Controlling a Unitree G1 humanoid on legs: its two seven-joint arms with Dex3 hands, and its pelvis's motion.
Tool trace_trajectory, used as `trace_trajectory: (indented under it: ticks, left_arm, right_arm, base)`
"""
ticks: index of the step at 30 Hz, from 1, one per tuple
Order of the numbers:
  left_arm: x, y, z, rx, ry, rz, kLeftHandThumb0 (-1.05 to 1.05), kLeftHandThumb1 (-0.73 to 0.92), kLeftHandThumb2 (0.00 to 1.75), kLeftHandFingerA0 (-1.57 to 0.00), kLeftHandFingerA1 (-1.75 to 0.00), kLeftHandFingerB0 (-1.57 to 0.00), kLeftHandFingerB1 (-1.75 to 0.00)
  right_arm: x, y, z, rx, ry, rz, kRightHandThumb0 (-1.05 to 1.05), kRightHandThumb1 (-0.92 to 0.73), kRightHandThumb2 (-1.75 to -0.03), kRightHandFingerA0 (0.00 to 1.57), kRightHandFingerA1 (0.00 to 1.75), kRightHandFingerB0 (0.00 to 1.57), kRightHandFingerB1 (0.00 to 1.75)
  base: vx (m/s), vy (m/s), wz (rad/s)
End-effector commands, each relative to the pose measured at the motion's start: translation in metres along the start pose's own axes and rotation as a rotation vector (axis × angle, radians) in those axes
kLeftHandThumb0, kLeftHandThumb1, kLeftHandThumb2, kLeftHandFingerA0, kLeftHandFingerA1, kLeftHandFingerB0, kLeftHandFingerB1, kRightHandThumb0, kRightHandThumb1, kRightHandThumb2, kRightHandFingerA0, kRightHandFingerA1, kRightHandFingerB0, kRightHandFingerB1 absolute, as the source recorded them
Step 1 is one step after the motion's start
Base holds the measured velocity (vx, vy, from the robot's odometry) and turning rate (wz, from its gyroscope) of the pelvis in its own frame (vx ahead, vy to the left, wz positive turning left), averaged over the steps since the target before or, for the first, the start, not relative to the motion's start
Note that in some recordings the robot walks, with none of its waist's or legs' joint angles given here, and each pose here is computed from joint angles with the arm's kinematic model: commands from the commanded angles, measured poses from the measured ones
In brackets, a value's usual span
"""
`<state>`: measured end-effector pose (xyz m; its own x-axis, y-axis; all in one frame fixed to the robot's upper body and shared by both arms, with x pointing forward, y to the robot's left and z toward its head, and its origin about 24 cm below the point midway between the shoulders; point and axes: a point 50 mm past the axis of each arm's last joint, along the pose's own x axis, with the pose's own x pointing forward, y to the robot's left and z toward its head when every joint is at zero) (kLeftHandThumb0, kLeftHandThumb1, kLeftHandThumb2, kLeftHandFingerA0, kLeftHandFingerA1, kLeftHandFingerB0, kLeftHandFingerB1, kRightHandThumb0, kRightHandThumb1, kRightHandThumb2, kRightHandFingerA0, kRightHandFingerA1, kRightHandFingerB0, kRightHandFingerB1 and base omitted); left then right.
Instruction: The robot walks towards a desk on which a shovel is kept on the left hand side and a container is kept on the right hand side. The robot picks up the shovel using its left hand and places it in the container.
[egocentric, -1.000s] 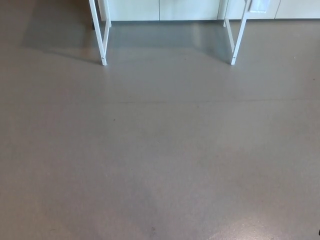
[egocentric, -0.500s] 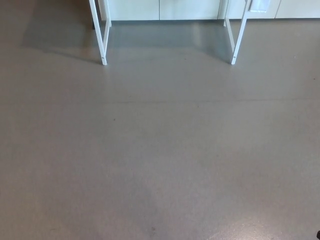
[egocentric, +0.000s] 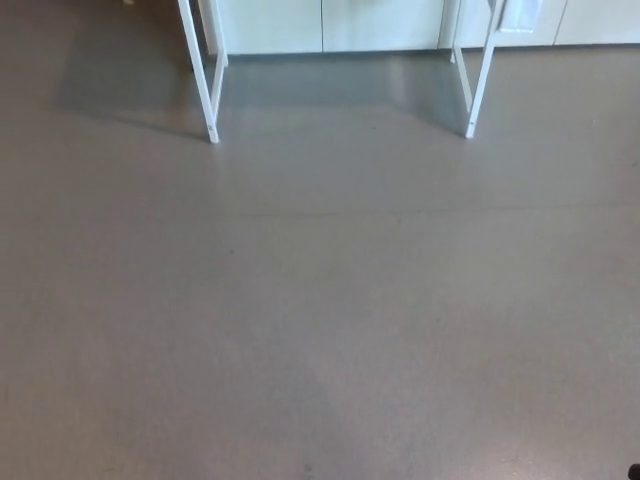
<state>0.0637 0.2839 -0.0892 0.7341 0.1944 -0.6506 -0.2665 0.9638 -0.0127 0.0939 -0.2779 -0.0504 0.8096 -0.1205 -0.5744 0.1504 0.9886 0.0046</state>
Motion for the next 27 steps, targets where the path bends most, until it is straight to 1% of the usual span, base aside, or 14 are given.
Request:
trace_trajectory:
  ticks: [1,5,9,13,18,19,20,21,23,24,25,26,27]
  left_arm:
    - [-0.0006,-0.0005,0.0058,0.016,-0.044,-0.005,-0.14,0.68,0.61,-0.25,-0.42,-0.23,-0.33]
    - [-0.0007,0.0005,0.0045,0.019,-0.046,-0.016,-0.14,0.68,0.61,-0.25,-0.42,-0.24,-0.34]
    - [-0.0001,-0.0002,0.0059,0.014,-0.049,-0.016,-0.13,0.68,0.62,-0.25,-0.43,-0.24,-0.34]
    - [-0.0016,-0.0034,0.0104,0.022,-0.064,-0.016,-0.14,0.67,0.62,-0.26,-0.44,-0.25,-0.36]
    - [0.0006,-0.0013,0.0097,0.026,-0.061,-0.021,-0.14,0.68,0.61,-0.25,-0.43,-0.25,-0.35]
    - [0.0011,-0.0009,0.0102,0.026,-0.061,-0.022,-0.15,0.68,0.61,-0.26,-0.43,-0.25,-0.35]
    - [0.0013,-0.0006,0.0103,0.029,-0.06,-0.023,-0.15,0.68,0.62,-0.26,-0.43,-0.26,-0.36]
    - [0.0022,-0.0009,0.0117,0.033,-0.066,-0.023,-0.13,0.46,0.95,-0.2,-0.55,-0.17,-0.52]
    - [0.0031,-0.0005,0.0119,0.035,-0.066,-0.019,-0.14,0.45,0.94,-0.2,-0.55,-0.17,-0.52]
    - [0.004,-0.0003,0.0117,0.029,-0.056,-0.014,-0.15,0.45,0.94,-0.2,-0.56,-0.17,-0.52]
    - [0.0045,-0.0001,0.0121,0.024,-0.055,-0.012,-0.15,0.45,0.94,-0.21,-0.56,-0.17,-0.52]
    - [0.0049,0.0004,0.0119,0.02,-0.053,-0.017,-0.15,0.45,0.94,-0.2,-0.55,-0.16,-0.51]
    - [0.004,0.0,0.012,0.013,-0.052,-0.019,-0.17,0.66,0.62,-0.27,-0.43,-0.27,-0.36]
  right_arm:
    - [0.0009,-0.0044,0.003,-0.023,-0.013,-0.017,-0.37,-0.4,-0.52,0.78,0.51,0.58,0.44]
    - [0.0015,-0.0056,0.0009,-0.018,-0.02,-0.009,-0.38,-0.4,-0.52,0.78,0.52,0.57,0.44]
    - [-0.0007,-0.0028,0.0045,-0.04,-0.016,-0.008,-0.38,-0.43,-0.53,0.77,0.51,0.57,0.43]
    - [0.0019,-0.0023,0.0064,-0.054,-0.018,-0.006,-0.37,-0.43,-0.53,0.77,0.5,0.57,0.43]
    - [0.0027,-0.0017,0.0073,-0.056,-0.02,-0.004,-0.38,-0.43,-0.53,0.79,0.51,0.57,0.44]
    - [0.0029,-0.0012,0.0076,-0.056,-0.02,-0.004,-0.44,-0.36,-0.69,0.73,0.6,0.54,0.54]
    - [0.0028,-0.001,0.0077,-0.058,-0.02,-0.004,-0.46,-0.35,-0.69,0.73,0.6,0.54,0.54]
    - [0.0038,-0.0007,0.0086,-0.053,-0.024,0.001,-0.36,-0.43,-0.53,0.78,0.51,0.57,0.44]
    - [0.0042,-0.0004,0.0093,-0.058,-0.028,0.005,-0.37,-0.43,-0.53,0.78,0.51,0.57,0.44]
    - [0.0046,-0.0007,0.0089,-0.058,-0.028,0.003,-0.44,-0.35,-0.69,0.74,0.6,0.53,0.54]
    - [0.005,-0.0005,0.009,-0.056,-0.025,0.01,-0.36,-0.44,-0.53,0.78,0.5,0.57,0.43]
    - [0.0046,0.0001,0.0098,-0.058,-0.022,0.014,-0.33,-0.46,-0.54,0.76,0.51,0.57,0.43]
    - [0.0041,0.0004,0.0102,-0.061,-0.025,0.021,-0.32,-0.47,-0.54,0.75,0.51,0.58,0.44]
  base:
    - [-0.05,-0.399,0.59]
    - [-0.04,-0.562,0.53]
    - [0.11,-0.23,0.26]
    - [0.13,-0.044,0.09]
    - [0.11,0.133,-0.1]
    - [0.2,0.231,-0.09]
    - [0.27,0.267,0.29]
    - [0.2,0.445,-0.49]
    - [0.18,0.364,-0.09]
    - [0.18,0.127,0.01]
    - [0.17,0.072,0.0]
    - [0.14,0.037,0.06]
    - [0.11,0.001,0.11]
